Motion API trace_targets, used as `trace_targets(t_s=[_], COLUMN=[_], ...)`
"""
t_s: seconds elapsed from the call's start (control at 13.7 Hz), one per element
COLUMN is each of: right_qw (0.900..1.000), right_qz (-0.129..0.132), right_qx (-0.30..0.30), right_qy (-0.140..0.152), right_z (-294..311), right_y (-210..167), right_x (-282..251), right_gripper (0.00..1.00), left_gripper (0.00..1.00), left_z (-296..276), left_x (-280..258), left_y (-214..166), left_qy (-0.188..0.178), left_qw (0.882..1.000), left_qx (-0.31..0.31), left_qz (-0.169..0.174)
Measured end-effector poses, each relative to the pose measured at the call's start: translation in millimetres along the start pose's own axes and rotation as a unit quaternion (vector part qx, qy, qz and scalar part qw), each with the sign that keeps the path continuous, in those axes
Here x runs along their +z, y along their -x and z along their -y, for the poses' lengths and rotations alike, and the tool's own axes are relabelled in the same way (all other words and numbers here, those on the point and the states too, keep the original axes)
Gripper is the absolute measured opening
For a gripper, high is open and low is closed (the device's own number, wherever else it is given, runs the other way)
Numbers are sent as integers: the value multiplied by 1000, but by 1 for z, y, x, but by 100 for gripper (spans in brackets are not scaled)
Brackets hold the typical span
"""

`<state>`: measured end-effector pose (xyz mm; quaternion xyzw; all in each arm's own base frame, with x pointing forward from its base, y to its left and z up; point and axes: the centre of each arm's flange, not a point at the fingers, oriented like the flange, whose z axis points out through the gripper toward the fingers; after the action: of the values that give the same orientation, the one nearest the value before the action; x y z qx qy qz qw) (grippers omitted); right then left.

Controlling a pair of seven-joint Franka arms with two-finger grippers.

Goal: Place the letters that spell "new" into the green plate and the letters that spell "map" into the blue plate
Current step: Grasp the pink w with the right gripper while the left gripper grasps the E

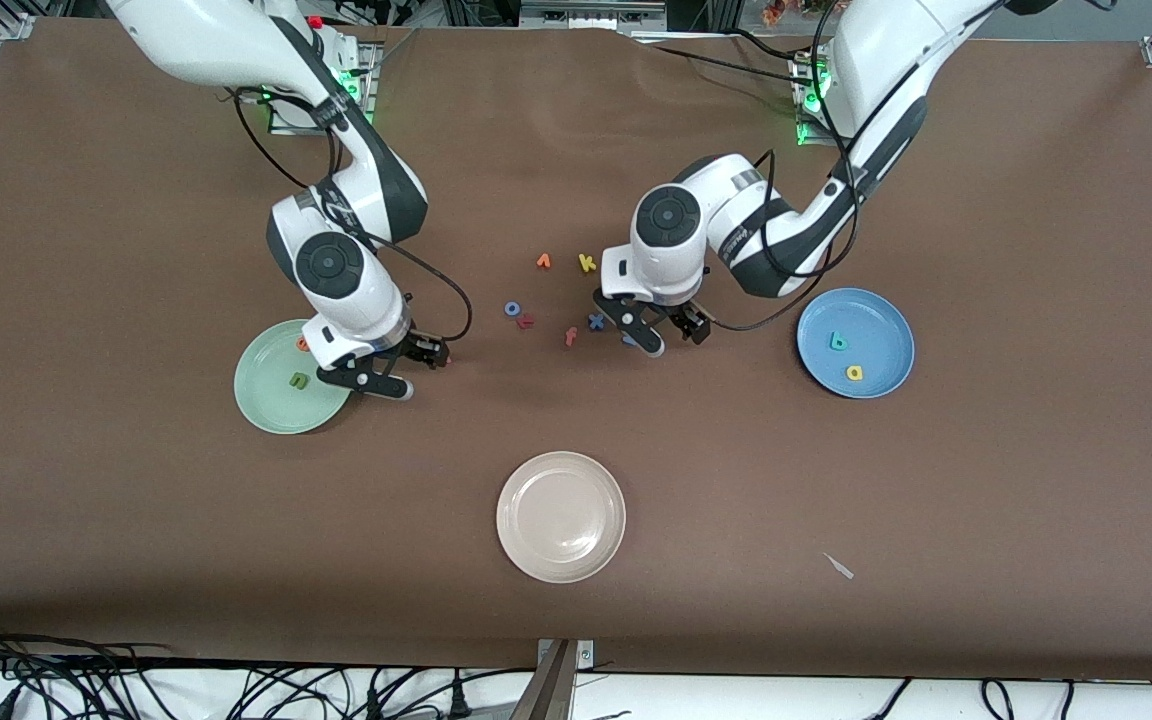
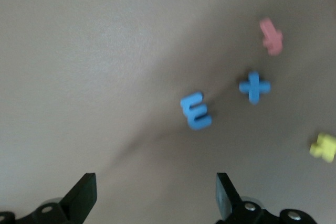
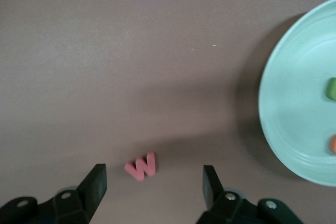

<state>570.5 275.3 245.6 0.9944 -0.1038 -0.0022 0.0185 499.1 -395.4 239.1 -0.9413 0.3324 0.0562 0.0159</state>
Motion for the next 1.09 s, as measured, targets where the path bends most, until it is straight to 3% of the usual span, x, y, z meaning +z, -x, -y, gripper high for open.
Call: trace_targets(t_s=[0.29, 0.66, 0.88, 1.09], right_qw=[1000, 1000, 1000, 999], right_qz=[-9, -7, -6, -12], right_qx=[7, 12, 16, 18], right_qy=[-11, -19, -25, -35], right_z=[12, 13, 7, 3], right_y=[4, 19, 33, 42], right_x=[30, 54, 70, 76], right_gripper=[83, 81, 79, 69], left_gripper=[99, 94, 93, 79], left_z=[-12, -25, -22, -22], left_x=[30, 51, 62, 69], left_y=[-11, -13, -14, -14], left_qy=[39, 43, 24, 21], left_qw=[992, 992, 994, 995], left_qx=[-115, -116, -97, -92], left_qz=[-23, -30, -37, -35])
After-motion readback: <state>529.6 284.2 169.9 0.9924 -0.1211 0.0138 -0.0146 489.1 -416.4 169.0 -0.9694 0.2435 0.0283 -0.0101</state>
